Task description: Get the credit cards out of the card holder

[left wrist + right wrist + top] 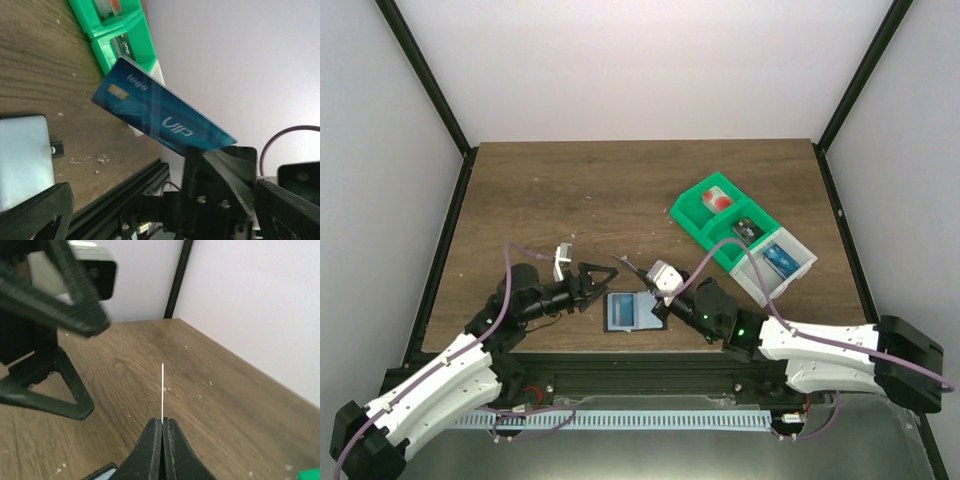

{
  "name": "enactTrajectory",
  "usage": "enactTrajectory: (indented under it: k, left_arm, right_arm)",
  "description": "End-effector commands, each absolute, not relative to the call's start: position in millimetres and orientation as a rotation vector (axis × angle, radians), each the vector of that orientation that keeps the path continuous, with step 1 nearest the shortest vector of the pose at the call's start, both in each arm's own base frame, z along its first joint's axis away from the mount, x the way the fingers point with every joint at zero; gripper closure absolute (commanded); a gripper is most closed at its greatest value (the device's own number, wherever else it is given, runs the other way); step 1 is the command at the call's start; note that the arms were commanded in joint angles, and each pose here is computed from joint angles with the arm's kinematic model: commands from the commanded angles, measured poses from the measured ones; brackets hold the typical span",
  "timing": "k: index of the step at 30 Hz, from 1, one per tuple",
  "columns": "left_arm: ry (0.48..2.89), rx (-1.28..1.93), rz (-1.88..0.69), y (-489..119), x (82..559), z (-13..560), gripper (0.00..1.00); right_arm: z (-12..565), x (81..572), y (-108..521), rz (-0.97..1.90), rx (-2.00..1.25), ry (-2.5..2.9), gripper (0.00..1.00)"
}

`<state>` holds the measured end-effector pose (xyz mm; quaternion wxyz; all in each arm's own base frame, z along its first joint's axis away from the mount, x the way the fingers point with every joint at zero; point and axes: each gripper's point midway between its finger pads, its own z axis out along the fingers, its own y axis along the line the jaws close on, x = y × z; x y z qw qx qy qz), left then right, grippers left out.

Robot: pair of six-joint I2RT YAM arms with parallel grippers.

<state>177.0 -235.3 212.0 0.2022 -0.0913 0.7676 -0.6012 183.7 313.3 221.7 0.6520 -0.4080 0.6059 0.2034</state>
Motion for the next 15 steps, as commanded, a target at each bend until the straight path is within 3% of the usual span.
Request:
enactTrajectory:
  k: [1,8,15]
  left_arm:
    - [2.161,-0.162,-1.538,-233,184,213,0.0]
    - [2.19,-0.052,-1.424,-233,188,201,0.0]
    - [2.202,-0.027,-1.397,-232,187,197,0.01]
  right_arm:
    - [224,197,297,0.611,-0.659,1.654,0.99]
    - [222,225,253,0.793,-0.387,1.863,1.0]
    - [206,255,198,0.741,-0.085,2.021,1.0]
